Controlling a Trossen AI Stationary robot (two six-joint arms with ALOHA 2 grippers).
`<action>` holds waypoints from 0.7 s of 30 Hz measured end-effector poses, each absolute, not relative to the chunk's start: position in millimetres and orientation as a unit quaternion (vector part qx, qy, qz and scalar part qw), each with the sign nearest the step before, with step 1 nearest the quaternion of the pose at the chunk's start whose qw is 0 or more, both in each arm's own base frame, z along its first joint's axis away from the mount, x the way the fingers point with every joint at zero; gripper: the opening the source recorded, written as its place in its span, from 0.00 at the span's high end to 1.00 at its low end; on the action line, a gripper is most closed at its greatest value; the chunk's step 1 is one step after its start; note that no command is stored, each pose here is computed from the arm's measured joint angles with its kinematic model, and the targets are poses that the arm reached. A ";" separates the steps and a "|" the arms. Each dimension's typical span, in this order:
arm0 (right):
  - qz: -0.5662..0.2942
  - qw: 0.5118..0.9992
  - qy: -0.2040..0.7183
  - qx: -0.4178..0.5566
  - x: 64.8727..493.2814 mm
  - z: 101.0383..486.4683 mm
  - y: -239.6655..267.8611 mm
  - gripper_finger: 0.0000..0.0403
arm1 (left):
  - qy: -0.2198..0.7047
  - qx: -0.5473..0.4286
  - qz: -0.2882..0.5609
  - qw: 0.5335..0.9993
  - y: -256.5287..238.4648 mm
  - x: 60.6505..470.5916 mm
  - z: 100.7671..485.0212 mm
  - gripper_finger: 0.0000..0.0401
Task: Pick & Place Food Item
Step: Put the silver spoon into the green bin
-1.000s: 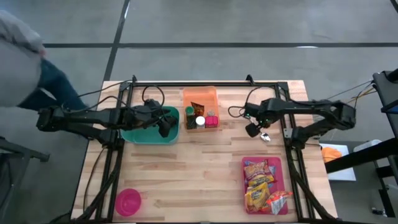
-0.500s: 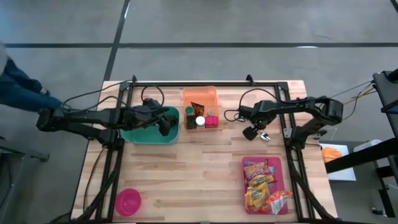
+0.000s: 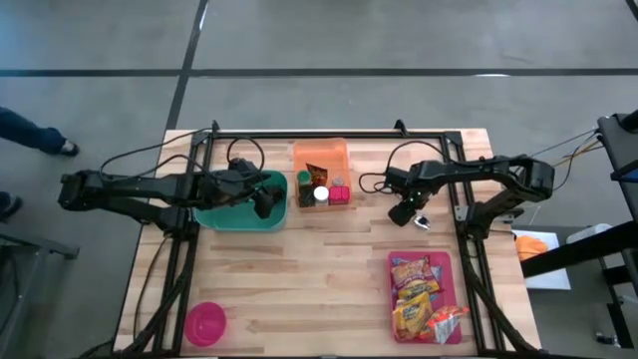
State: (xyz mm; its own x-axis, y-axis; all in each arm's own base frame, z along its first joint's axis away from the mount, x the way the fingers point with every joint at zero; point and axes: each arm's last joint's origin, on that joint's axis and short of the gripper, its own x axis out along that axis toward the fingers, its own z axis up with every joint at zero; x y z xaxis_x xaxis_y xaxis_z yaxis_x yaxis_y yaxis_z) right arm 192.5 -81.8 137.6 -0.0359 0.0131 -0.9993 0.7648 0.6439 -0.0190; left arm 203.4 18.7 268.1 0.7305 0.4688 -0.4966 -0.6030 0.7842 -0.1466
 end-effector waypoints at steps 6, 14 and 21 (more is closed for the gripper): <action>-0.299 0.628 0.648 0.309 193.9 137.9 -80.4 0.95 | 0.223 -0.151 0.292 0.918 18.7 203.4 268.1 0.42; -0.279 0.648 0.644 0.294 199.3 142.1 -69.0 0.97 | 0.223 -0.150 0.292 0.918 18.8 203.3 268.0 0.42; -0.242 0.693 0.624 0.268 206.0 162.1 -47.8 0.97 | 0.246 -0.132 0.281 0.918 18.4 210.5 260.5 0.42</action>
